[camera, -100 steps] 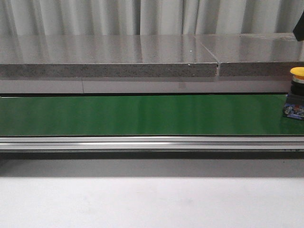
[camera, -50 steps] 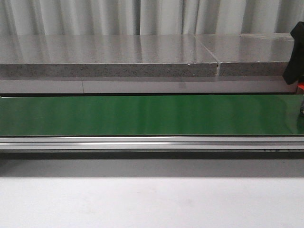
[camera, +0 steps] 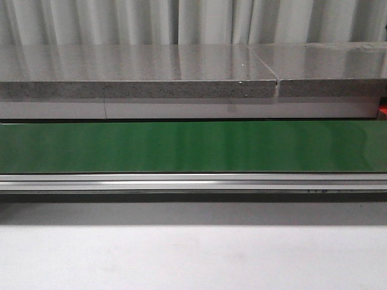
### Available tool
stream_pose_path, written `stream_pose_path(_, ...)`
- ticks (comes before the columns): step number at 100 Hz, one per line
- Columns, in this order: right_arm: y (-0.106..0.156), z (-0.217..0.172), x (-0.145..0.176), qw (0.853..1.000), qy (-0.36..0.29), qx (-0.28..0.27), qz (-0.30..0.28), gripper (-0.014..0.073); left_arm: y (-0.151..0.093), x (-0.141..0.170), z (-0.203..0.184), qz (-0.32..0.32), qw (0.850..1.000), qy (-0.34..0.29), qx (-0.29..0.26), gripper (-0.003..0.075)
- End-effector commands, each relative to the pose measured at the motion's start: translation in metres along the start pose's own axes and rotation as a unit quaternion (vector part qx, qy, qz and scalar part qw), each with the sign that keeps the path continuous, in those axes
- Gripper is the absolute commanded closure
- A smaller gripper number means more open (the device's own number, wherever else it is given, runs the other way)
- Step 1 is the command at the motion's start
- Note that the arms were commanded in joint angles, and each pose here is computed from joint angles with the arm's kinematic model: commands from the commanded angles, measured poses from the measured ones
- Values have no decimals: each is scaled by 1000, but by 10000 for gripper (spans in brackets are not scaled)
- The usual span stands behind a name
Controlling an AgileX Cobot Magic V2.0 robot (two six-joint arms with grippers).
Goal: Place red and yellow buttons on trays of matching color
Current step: 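Lower the yellow button into the yellow tray and open the right gripper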
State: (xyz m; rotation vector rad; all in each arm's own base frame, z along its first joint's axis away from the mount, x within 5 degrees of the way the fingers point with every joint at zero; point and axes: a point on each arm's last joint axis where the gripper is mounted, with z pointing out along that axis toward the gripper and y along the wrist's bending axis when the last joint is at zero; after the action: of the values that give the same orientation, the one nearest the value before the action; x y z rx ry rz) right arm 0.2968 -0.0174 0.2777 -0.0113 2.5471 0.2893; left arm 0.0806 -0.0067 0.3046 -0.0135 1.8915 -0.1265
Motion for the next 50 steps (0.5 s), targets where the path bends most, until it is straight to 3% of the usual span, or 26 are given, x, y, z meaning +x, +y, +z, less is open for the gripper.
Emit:
stream_pose_path(1,-2,-37,-16,998,-62,10,5,393,-2,-14,-3,-1,999,-44,10,739)
stream_pose_path(12,-16,-63,-22,996,-86,28,24,393,-2,-14,-3,-1,999,-44,10,739)
stream_pose_path(26,-48,-87,-24,986,-120,67,93,393,-2,-14,-3,-1,999,-44,10,739)
stream_pose_path(40,-89,-104,-16,966,-153,118,173,393,-2,-14,-3,-1,999,-44,10,739)
stream_pose_path(50,-119,-116,-7,943,-177,154,235,393,-2,-14,-3,-1,999,-44,10,739)
